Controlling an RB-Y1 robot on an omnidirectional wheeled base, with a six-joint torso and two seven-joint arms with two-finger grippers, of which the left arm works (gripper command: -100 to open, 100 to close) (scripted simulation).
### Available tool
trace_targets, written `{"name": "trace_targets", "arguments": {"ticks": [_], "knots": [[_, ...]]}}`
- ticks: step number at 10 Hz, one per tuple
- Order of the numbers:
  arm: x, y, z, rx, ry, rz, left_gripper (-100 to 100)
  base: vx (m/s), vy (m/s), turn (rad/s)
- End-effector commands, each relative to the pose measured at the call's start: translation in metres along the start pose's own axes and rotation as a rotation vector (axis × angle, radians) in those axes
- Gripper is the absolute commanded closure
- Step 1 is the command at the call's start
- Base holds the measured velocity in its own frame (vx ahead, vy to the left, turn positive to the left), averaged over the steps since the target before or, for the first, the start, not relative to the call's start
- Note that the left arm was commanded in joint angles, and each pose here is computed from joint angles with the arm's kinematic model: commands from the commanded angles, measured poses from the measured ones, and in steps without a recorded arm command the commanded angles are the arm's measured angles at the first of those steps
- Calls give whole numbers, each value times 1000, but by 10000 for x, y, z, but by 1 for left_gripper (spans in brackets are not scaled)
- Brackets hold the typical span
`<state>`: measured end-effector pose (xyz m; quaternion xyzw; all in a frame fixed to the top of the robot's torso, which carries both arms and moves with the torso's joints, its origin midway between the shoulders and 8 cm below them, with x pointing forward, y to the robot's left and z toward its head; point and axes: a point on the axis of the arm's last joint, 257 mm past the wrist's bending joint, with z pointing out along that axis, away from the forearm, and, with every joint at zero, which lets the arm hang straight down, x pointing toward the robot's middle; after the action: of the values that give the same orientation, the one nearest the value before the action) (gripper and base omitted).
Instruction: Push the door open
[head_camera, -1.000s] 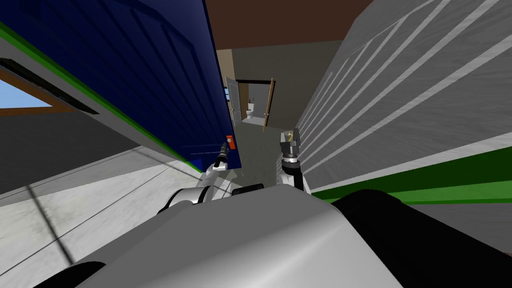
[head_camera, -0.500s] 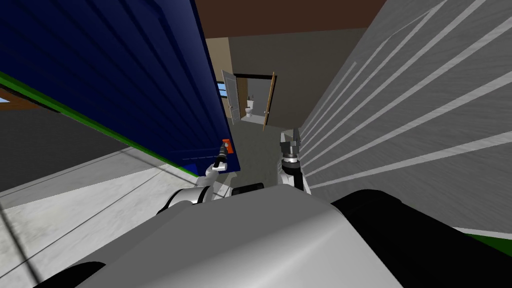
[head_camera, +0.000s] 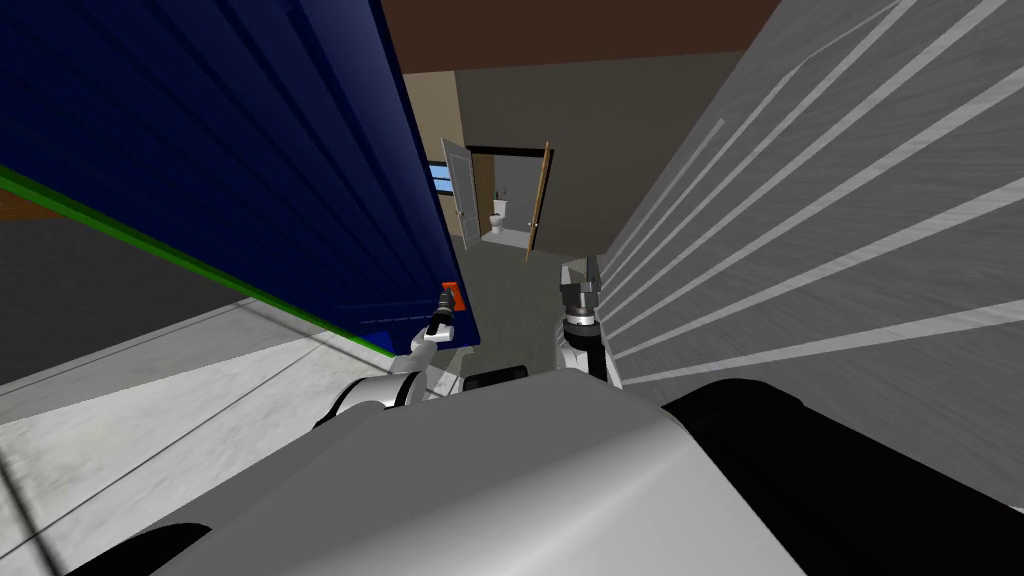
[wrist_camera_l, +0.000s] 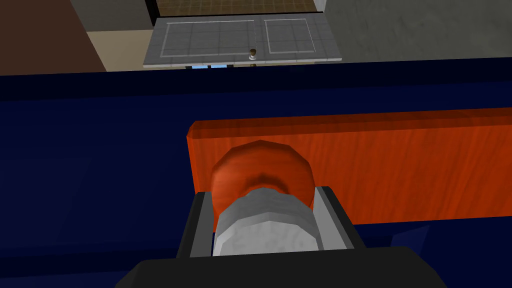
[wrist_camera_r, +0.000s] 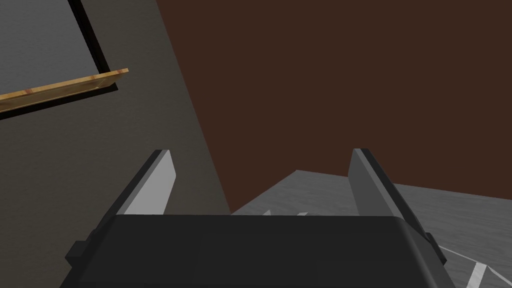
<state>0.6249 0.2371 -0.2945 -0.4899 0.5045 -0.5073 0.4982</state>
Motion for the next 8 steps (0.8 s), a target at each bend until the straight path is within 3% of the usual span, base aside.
{"name": "trace_targets", "arguments": {"ticks": [1, 3, 4, 8], "knots": [[4, 19, -9, -4, 0, -1, 100, -23, 2, 3], [4, 19, -9, -4, 0, -1, 100, -6, 0, 2], [-82, 52, -27, -11, -15, -1, 100, 73, -36, 33], [-265, 56, -40, -12, -48, -1, 100, 150, -59, 34]]}}
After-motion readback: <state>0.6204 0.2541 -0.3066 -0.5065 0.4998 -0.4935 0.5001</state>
